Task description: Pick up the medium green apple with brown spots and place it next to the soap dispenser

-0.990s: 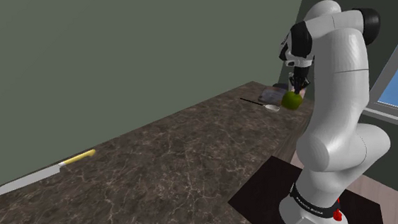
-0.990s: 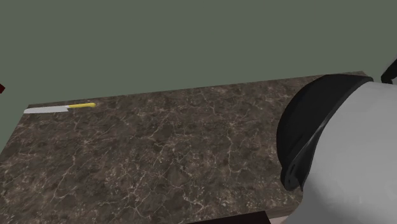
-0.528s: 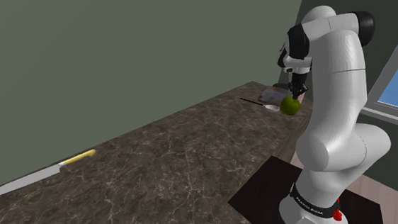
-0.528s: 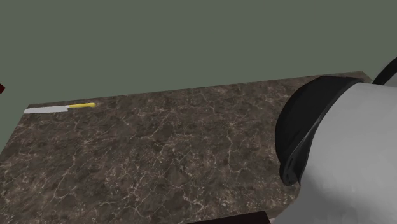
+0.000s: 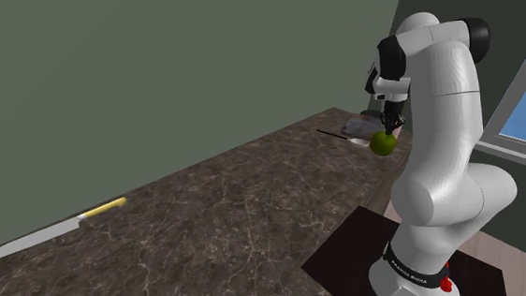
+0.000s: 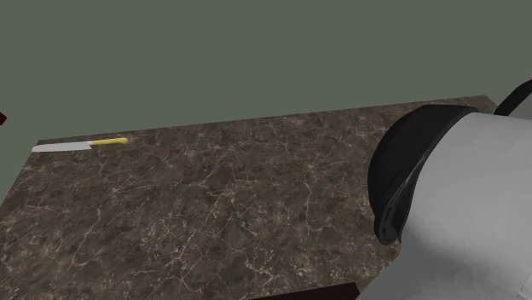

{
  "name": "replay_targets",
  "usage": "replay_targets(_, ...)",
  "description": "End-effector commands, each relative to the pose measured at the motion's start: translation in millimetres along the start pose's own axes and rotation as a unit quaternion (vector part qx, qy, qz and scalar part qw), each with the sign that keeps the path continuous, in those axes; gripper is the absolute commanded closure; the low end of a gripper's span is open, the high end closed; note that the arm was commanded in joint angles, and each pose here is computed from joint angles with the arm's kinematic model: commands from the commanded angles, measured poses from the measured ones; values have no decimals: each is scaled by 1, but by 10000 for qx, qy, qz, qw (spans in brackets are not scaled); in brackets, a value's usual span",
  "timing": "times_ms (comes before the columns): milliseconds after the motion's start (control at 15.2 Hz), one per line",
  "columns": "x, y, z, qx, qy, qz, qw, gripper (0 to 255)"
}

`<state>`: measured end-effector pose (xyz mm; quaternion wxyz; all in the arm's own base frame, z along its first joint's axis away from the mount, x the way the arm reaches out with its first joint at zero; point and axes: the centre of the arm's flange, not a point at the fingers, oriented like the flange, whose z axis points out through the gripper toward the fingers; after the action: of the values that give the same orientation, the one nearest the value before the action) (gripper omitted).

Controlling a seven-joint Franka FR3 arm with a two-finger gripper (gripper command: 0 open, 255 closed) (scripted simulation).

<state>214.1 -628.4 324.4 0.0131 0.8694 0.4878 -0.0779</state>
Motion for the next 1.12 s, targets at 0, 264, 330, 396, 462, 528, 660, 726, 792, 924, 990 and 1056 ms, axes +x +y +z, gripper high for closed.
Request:
replay_targets(0,0,0,0,-2,-1,0,10000,255)
replay_targets(264,0,0,0,-2,-1,0,10000,0)
replay_targets(330,0,0,0,-2,-1,0,10000,0)
replay_targets(396,0,0,0,-2,-1,0,10000,0)
replay_targets(462,0,0,0,-2,-1,0,10000,0)
replay_targets(528,0,0,-13,-2,-1,0,10000,0)
replay_targets(660,0,0,-40,-2,-1,0,10000,0)
replay_targets(726,0,0,-50,-2,-1,0,10000,0)
replay_targets(792,0,0,-50,-2,-1,0,10000,0)
replay_targets(924,0,0,-50,-2,-1,0,10000,0)
replay_targets(990,0,0,-50,-2,-1,0,10000,0)
replay_targets(1056,0,0,-50,-2,-1,0,10000,0)
